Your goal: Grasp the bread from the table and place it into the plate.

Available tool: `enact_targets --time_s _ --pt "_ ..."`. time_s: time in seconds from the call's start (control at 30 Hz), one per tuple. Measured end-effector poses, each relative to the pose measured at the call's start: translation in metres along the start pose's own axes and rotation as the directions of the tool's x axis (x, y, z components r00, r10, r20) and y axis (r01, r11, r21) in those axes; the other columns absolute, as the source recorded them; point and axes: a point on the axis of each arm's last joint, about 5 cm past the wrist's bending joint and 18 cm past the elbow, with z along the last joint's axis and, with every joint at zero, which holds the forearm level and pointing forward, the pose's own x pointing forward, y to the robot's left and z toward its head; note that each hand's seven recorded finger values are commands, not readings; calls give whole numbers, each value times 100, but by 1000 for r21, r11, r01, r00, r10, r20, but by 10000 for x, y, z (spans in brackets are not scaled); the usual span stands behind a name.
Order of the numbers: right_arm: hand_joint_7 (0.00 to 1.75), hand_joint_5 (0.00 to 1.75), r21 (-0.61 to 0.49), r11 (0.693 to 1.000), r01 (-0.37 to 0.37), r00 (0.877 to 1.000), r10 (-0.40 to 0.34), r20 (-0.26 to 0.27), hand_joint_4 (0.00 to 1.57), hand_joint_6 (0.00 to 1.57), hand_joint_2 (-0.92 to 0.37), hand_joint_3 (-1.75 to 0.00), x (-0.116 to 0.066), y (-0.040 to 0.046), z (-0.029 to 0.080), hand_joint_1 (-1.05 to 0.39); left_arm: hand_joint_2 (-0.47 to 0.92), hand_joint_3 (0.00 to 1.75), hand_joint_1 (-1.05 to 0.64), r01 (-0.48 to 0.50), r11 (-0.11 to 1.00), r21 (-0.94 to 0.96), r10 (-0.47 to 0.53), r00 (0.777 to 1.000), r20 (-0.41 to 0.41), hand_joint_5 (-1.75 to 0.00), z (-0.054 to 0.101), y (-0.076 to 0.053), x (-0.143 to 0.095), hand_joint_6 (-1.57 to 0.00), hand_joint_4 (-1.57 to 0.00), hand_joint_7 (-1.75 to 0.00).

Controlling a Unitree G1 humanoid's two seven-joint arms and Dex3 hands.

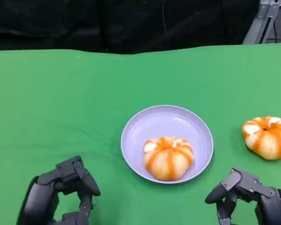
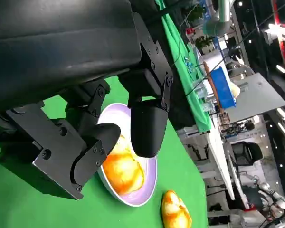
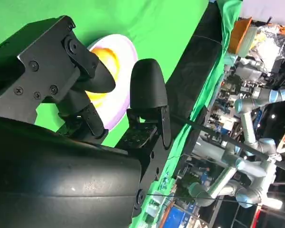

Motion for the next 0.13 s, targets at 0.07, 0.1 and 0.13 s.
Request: enact_targets --time_s 0.07,0.1,0.13 --pt "132 173 0 1000 0 1000 0 1 87 81 -38 -128 0 0 0 2 36 142 6 1 1000 0 -1 1000 4 -174 0 0 14 -76 -81 -159" --pt "132 173 0 1000 0 1000 0 1 87 81 -38 -128 0 0 0 3 36 142 7 2 1000 0 -2 1000 7 -174 1 0 23 -77 -81 -159" --pt "132 172 1 1000 0 1000 0 3 87 81 -38 -128 0 0 1 3 36 143 7 2 1000 0 -2 1000 9 -174 2 1 31 -77 -81 -159"
